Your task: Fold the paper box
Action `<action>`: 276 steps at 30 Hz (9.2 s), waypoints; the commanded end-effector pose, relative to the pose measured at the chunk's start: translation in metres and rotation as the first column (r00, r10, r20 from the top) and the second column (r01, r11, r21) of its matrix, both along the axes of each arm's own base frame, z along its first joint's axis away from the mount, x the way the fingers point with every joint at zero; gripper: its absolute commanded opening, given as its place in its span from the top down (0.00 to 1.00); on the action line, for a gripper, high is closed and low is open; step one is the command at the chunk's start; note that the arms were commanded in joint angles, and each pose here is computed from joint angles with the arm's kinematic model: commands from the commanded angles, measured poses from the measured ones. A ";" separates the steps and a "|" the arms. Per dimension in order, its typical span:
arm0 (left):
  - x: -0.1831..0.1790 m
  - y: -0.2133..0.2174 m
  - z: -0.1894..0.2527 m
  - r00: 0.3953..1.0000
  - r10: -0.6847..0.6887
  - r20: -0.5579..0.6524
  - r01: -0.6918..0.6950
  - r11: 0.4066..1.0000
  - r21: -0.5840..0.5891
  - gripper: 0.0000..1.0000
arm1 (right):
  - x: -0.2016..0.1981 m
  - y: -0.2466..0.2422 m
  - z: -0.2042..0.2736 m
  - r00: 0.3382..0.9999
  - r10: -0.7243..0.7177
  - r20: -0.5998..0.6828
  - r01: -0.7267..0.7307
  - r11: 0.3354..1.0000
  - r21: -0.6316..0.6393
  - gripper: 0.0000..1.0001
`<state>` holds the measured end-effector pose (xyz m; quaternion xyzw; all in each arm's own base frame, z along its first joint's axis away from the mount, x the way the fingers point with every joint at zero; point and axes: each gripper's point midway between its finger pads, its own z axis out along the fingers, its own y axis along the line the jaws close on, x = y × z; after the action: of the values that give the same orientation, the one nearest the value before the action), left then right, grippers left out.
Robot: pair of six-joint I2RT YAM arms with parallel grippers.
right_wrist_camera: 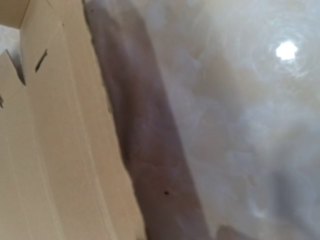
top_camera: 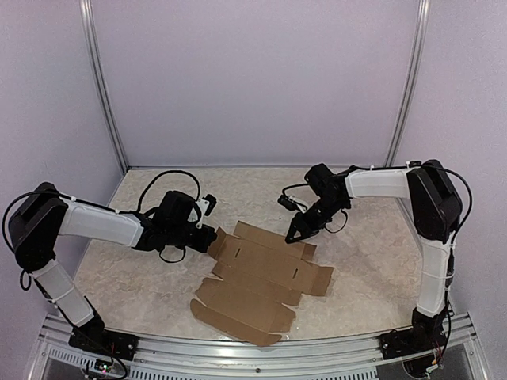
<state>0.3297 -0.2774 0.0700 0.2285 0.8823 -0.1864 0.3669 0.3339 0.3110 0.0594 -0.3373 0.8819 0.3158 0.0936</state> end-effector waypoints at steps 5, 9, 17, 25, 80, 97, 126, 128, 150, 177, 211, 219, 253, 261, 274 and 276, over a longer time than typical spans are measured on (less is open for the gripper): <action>-0.005 -0.001 -0.006 1.000 -0.011 -0.010 0.011 1.000 0.003 1.00 | -0.007 0.004 -0.002 0.999 0.033 -0.026 -0.033 0.999 0.011 0.90; -0.005 0.000 -0.007 1.000 -0.007 -0.010 0.007 1.000 0.002 1.00 | -0.007 0.003 0.003 0.999 0.035 -0.013 -0.035 0.999 0.012 1.00; -0.004 0.000 0.002 1.000 0.004 -0.004 -0.005 1.000 -0.009 0.93 | -0.004 0.002 0.016 0.999 0.033 0.043 -0.033 0.999 -0.006 1.00; 0.000 0.003 0.050 0.998 0.037 0.044 -0.034 0.997 -0.075 0.61 | -0.004 -0.003 0.040 0.977 0.050 0.208 -0.034 0.996 -0.079 1.00; 0.011 -0.073 0.121 0.985 -0.067 -0.156 0.009 0.938 -0.345 1.00 | -0.041 0.041 0.136 0.579 0.177 0.796 0.029 0.971 -0.238 1.00; 0.021 -0.094 0.129 0.985 -0.093 -0.147 0.021 0.902 -0.431 1.00 | -0.049 0.050 0.141 0.592 0.160 0.790 -0.005 0.981 -0.195 1.00; 0.019 -0.008 0.038 0.966 0.148 -0.212 -0.173 0.980 -0.102 1.00 | -0.027 0.031 0.096 0.710 0.191 0.678 -0.012 0.966 -0.259 1.00; 0.017 -0.005 0.030 0.963 0.154 -0.222 -0.177 0.980 -0.086 1.00 | -0.022 0.030 0.092 0.724 0.184 0.665 -0.008 0.966 -0.258 1.00; 0.027 0.010 -0.034 0.947 0.245 -0.209 -0.225 0.968 0.113 1.00 | -0.018 0.038 0.075 0.766 0.173 0.619 -0.018 0.969 -0.248 1.00; -0.007 -0.040 -0.023 0.938 0.078 -0.337 -0.109 0.992 -0.071 1.00 | -0.009 0.033 0.064 0.767 0.148 0.625 0.032 0.963 -0.266 1.00; -0.029 -0.061 -0.060 0.930 0.032 -0.366 -0.024 0.999 0.028 1.00 | -0.005 0.014 0.048 0.766 0.156 0.624 0.093 0.933 -0.347 1.00; -0.016 -0.047 -0.028 0.951 0.050 -0.304 -0.043 0.999 0.029 1.00 | -0.008 0.013 0.054 0.748 0.184 0.638 0.077 0.931 -0.358 1.00; 0.023 0.034 0.037 0.966 0.177 -0.191 -0.222 0.944 -0.246 1.00 | -0.037 0.035 0.086 -0.009 0.616 0.787 0.078 0.785 -0.614 1.00; 0.032 0.030 0.035 0.967 0.176 -0.185 -0.222 0.937 -0.270 1.00 | -0.037 0.031 0.089 -0.136 0.610 0.781 0.156 0.791 -0.591 1.00; 0.057 0.022 0.034 0.970 0.142 -0.197 -0.204 0.919 -0.338 1.00 | -0.054 0.041 0.089 -0.238 0.560 0.794 0.176 0.829 -0.531 1.00; 0.057 0.016 0.032 0.969 0.116 -0.217 -0.188 0.917 -0.351 1.00 | -0.054 0.040 0.088 -0.248 0.560 0.791 0.194 0.828 -0.525 1.00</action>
<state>0.3790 -0.2461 0.0929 0.0534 0.8899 -0.3060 0.3341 0.2826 0.3511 0.1443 -0.6193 0.4531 -0.2700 0.5816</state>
